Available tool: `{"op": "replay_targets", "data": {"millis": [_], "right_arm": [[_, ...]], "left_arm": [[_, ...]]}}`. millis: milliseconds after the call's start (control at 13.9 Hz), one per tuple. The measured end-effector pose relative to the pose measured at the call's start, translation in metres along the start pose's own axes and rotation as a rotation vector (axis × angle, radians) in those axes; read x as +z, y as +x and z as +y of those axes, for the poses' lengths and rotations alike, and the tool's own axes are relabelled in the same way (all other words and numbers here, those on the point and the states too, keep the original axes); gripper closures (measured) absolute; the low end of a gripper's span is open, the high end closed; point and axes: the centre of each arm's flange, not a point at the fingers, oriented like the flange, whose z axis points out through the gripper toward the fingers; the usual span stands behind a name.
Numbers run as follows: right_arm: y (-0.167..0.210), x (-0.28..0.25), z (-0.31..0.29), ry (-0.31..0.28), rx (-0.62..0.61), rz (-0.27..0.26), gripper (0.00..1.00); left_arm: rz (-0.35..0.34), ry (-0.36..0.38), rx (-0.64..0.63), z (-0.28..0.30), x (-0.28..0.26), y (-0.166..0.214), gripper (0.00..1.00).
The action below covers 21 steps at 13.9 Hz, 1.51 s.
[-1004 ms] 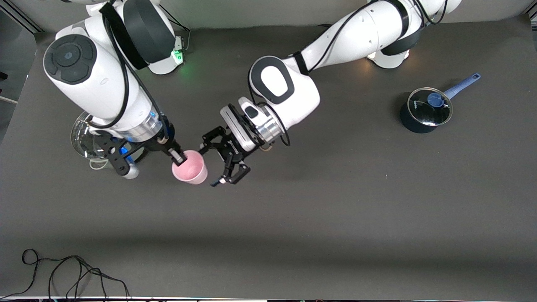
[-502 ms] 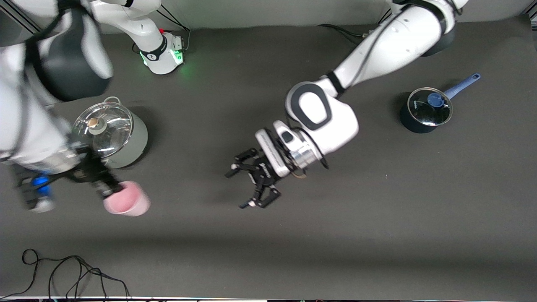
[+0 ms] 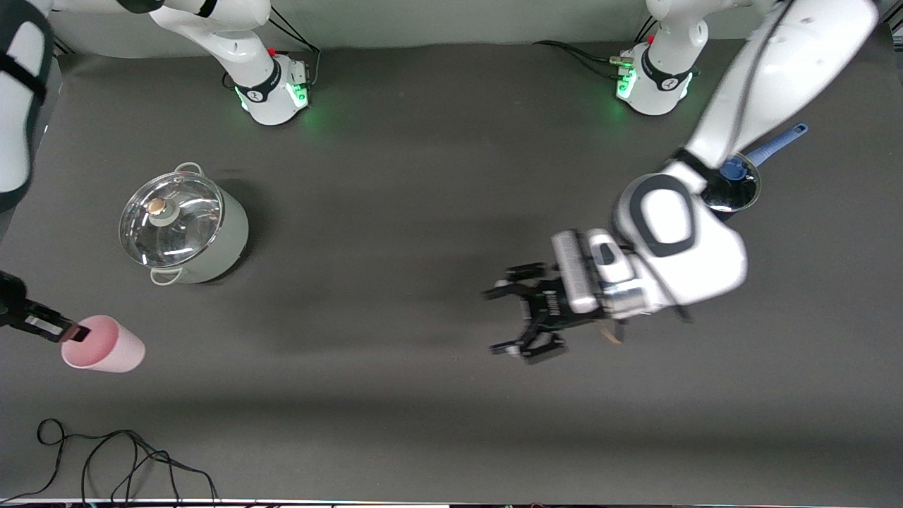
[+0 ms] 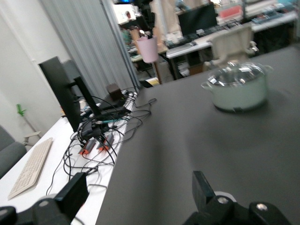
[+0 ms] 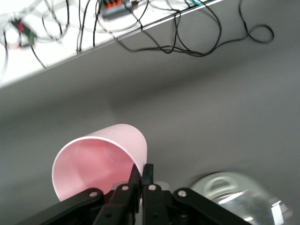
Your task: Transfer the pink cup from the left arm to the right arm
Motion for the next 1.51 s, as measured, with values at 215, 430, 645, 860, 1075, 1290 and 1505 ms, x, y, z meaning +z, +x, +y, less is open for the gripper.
{"op": "replay_targets", "data": {"millis": [215, 430, 645, 860, 1075, 1290, 1505], "right_arm": [[0.003, 0.036, 0.053, 0.000, -0.236, -0.070, 0.96], [0.010, 0.071, 0.080, 0.007, -0.362, -0.094, 0.96], [0.021, 0.126, 0.073, 0.010, -0.404, -0.111, 0.96], [0.032, 0.187, 0.062, 0.005, -0.420, -0.106, 0.96], [0.036, 0.234, 0.054, 0.001, -0.432, -0.112, 0.96], [0.037, 0.269, 0.051, -0.001, -0.436, -0.118, 0.96], [0.035, 0.295, 0.053, 0.000, -0.436, -0.143, 0.95]], "left_arm": [[-0.102, -0.144, 0.069, -0.010, -0.079, -0.007, 0.00], [-0.228, -0.301, 0.087, -0.004, -0.138, 0.003, 0.00], [-0.394, -0.461, 0.141, 0.002, -0.184, 0.026, 0.00], [-0.549, -0.550, 0.157, 0.001, -0.233, 0.042, 0.00], [-0.716, -0.613, 0.111, 0.002, -0.272, 0.042, 0.00], [-0.875, -0.653, -0.006, 0.005, -0.295, 0.046, 0.00], [-0.983, -0.598, -0.141, 0.005, -0.307, 0.054, 0.00]]}}
